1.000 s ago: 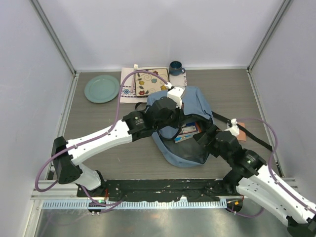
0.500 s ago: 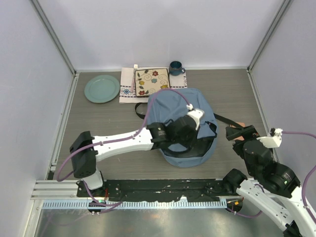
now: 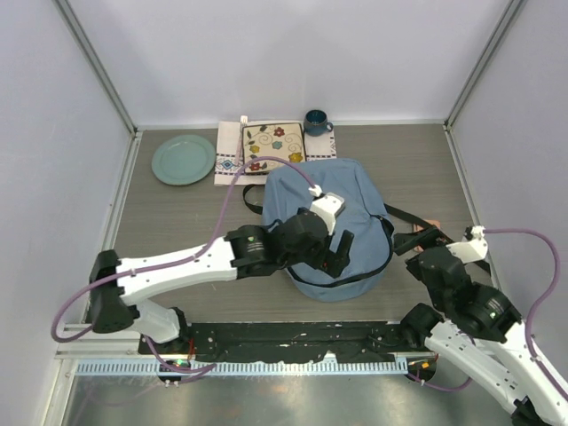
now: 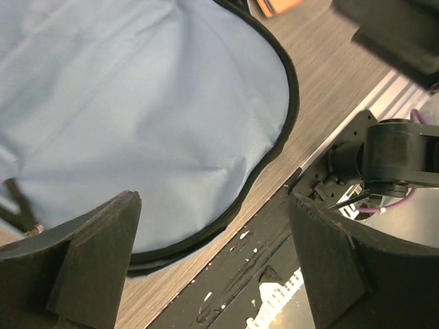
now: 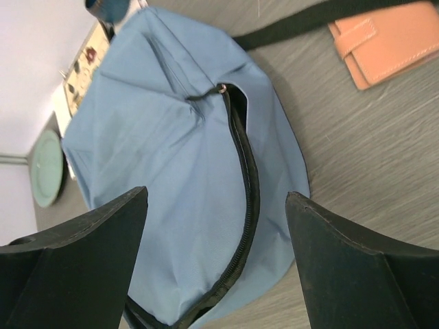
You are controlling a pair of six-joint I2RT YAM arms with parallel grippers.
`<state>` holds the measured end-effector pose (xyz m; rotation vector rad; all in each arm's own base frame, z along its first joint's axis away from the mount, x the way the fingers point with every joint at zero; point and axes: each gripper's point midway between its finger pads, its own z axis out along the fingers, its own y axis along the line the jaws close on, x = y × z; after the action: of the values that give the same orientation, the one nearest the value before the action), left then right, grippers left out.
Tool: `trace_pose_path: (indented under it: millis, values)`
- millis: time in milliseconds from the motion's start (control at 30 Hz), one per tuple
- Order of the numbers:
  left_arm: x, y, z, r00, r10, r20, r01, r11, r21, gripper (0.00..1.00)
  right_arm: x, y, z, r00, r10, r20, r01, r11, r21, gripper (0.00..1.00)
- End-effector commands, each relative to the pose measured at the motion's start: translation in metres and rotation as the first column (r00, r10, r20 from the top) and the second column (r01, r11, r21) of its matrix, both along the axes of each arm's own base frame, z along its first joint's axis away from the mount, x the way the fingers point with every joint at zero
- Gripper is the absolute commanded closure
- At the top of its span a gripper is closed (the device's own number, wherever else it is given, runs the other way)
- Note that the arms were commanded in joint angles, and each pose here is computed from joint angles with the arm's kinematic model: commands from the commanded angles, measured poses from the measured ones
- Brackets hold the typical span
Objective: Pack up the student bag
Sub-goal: Zip the student bag at the center of the board.
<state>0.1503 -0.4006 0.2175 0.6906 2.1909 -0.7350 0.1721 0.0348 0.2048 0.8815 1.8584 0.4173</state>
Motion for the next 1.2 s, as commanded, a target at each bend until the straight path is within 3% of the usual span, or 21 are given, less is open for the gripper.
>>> trace_pose_path:
  millis: [0,167,200,400,633,867,967,1167]
  values:
    - [0.018,0.039,0.026,0.985,0.142,0.099,-0.139,0.989,-0.039,0.01,0.01,0.023,-0.014,0.998,0.05,-0.041,-0.049,0.998,0.038,0.14]
    - [0.038,0.081,0.007,0.955,0.279,0.103,-0.281,0.96,0.006,0.0,0.014,0.038,-0.038,0.988,0.089,-0.123,-0.087,0.996,0.015,0.19]
    - [0.039,0.086,0.003,0.949,0.304,0.082,-0.305,0.952,0.01,0.0,0.015,0.042,-0.038,0.987,0.103,-0.126,-0.101,0.995,0.022,0.27]
    - [0.044,0.097,-0.008,0.936,0.349,0.052,-0.349,0.937,-0.006,0.0,0.017,0.069,-0.041,0.967,0.206,-0.148,-0.197,0.978,0.075,0.41]
    - [0.044,0.099,-0.015,0.938,0.342,0.05,-0.344,0.939,0.027,0.0,0.019,0.071,-0.035,0.958,0.228,-0.172,-0.226,0.974,0.031,0.43]
    - [0.046,0.102,-0.012,0.935,0.351,0.061,-0.352,0.936,0.022,0.0,0.006,0.024,-0.002,0.982,0.132,-0.138,-0.148,0.982,-0.119,0.54]
    - [0.047,0.101,-0.012,0.935,0.35,0.059,-0.352,0.936,0.017,0.0,0.001,0.017,-0.013,0.973,0.118,-0.197,-0.152,0.974,-0.166,0.56]
    - [0.047,0.096,-0.012,0.939,0.339,0.054,-0.341,0.94,0.018,0.0,-0.004,0.027,-0.043,0.951,0.137,-0.279,-0.181,0.974,-0.138,0.61]
